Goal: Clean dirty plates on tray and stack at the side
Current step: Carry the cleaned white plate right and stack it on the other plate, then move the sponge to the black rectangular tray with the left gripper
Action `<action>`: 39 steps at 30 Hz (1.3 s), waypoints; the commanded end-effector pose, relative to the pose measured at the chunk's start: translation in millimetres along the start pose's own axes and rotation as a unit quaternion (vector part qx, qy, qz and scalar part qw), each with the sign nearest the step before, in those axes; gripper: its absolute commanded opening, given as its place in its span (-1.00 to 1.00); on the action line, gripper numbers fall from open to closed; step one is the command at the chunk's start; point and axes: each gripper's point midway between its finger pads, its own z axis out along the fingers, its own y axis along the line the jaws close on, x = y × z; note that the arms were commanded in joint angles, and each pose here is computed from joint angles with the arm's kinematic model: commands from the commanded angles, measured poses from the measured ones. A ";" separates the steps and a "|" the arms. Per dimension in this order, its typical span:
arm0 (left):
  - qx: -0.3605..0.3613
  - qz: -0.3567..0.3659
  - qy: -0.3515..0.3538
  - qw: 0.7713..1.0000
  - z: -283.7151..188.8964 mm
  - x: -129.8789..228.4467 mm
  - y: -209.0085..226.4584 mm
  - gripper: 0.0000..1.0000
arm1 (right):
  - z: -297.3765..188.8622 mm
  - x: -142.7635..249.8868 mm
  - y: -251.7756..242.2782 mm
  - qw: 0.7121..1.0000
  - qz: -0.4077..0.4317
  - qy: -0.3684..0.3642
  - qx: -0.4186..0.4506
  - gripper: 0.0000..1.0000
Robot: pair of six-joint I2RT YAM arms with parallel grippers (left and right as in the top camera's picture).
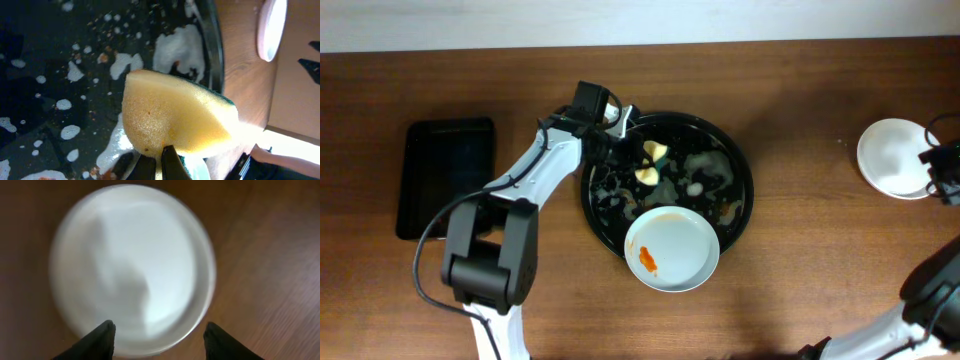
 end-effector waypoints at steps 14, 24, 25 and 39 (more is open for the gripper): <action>-0.153 0.041 -0.112 0.981 -141.7 -5.5 -1.5 -1.00 | -223.2 163.7 146.3 0.914 -0.290 0.063 -0.275 0.19; -0.333 -0.133 -0.201 0.912 -298.3 15.2 153.9 -0.99 | -197.5 283.1 157.8 0.850 -0.453 0.178 -0.204 0.18; -0.356 -0.143 -0.197 0.902 -305.3 19.8 169.0 -0.99 | -192.5 292.9 157.5 0.843 -0.464 0.188 -0.194 0.18; -0.442 -0.172 -0.110 0.873 -262.9 33.6 295.0 -0.80 | -160.0 344.5 147.7 0.810 -0.502 0.263 -0.152 0.13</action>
